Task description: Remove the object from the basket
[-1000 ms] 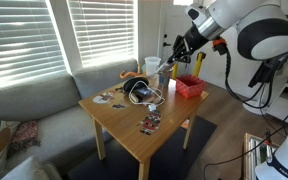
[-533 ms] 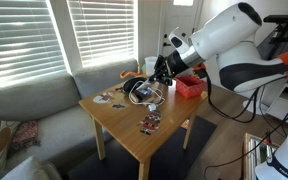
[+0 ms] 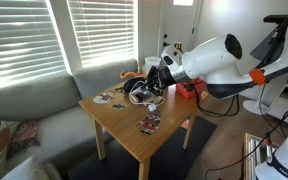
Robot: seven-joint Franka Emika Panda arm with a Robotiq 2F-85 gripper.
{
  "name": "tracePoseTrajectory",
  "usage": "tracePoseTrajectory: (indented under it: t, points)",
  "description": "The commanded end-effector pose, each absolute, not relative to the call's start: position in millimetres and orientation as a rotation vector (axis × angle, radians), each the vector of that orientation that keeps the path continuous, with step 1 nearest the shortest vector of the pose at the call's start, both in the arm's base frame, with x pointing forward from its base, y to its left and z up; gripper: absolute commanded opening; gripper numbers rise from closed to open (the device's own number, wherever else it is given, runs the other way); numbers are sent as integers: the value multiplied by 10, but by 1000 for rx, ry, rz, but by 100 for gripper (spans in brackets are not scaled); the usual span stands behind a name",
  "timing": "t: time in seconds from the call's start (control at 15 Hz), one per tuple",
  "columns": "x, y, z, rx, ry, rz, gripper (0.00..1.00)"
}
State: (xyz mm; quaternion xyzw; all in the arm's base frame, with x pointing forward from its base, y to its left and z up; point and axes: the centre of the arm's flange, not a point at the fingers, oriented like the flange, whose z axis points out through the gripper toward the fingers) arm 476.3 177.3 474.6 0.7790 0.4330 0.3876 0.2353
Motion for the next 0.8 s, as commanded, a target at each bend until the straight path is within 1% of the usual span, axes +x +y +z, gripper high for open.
tracePoseTrajectory:
  t: [0.0,0.47,0.53,0.6,0.67,0.73]
  points:
    - [4918,1990,4359,2101,1208,1098,0]
    - [4998,2137,3927,2145,1325,1001,0]
    - [5017,2138,3899,2149,1331,988,26]
    - [5035,2134,3884,2152,1330,983,28]
    - [5050,2125,3906,2167,1326,972,33]
    - [5059,2112,3954,2183,1322,959,41]
